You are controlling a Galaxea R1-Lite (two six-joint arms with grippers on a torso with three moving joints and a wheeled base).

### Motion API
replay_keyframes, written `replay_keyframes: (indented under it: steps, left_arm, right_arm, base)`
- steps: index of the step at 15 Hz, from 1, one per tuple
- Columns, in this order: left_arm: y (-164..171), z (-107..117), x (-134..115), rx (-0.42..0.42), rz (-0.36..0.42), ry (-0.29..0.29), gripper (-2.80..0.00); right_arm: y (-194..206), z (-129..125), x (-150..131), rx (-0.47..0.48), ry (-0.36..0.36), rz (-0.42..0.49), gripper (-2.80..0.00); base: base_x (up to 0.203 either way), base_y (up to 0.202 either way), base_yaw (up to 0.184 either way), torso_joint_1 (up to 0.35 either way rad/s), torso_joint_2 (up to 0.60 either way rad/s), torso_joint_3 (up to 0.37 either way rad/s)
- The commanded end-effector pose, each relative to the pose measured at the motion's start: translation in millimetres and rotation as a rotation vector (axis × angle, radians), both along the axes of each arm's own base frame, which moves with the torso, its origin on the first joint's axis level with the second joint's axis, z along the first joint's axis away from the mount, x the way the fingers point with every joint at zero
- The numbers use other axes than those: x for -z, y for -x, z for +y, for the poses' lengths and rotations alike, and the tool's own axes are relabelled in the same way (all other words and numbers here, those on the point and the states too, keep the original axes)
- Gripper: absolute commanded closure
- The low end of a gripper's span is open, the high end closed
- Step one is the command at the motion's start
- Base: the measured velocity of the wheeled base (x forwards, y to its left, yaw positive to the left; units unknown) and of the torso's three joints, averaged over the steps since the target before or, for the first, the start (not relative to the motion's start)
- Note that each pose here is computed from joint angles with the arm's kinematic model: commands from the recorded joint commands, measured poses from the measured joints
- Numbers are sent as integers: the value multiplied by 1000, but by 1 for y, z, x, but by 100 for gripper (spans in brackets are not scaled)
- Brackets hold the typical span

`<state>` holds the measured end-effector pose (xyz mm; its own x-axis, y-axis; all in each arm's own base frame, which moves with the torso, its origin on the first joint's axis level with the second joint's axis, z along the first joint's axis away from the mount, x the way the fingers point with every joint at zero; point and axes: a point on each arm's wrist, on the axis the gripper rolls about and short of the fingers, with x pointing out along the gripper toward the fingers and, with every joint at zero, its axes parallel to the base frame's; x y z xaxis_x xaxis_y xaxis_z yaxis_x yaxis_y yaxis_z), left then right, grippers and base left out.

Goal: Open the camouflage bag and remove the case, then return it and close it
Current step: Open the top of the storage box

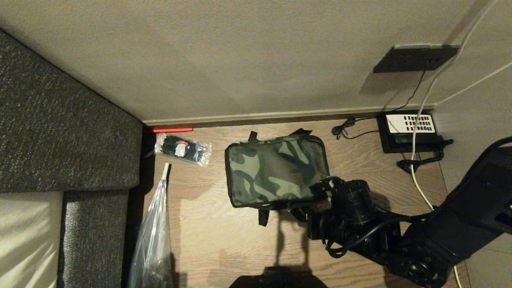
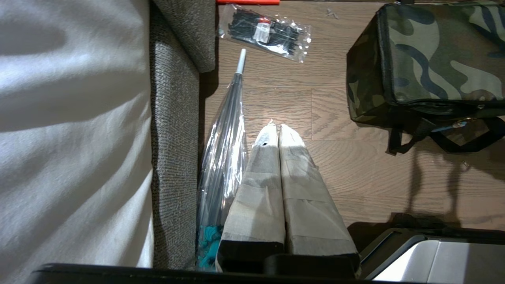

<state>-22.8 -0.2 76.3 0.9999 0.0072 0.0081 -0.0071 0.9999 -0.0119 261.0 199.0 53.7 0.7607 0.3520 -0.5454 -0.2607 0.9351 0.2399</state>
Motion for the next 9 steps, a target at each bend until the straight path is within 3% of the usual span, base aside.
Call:
replay_keyframes:
  steps: [1,3,8,9]
  left_arm:
    - [0,0,0,0,1,0,0]
    - [0,0,0,0,0,0,0]
    - [0,0,0,0,2,0,0]
    - [0,0,0,0,2,0,0]
  right_arm:
    - [0,6,24,-11,68,35,0]
    - [-9,14,31,7,125,-7,0]
    - [-22,25,36,5,66,-99,0]
    - [-21,25,37,-10,53,-98,-280]
  base:
    - [0,0,0,0,0,0]
    - [0,0,0,0,0,0]
    - [0,0,0,0,0,0]
    - [0,0,0,0,0,0]
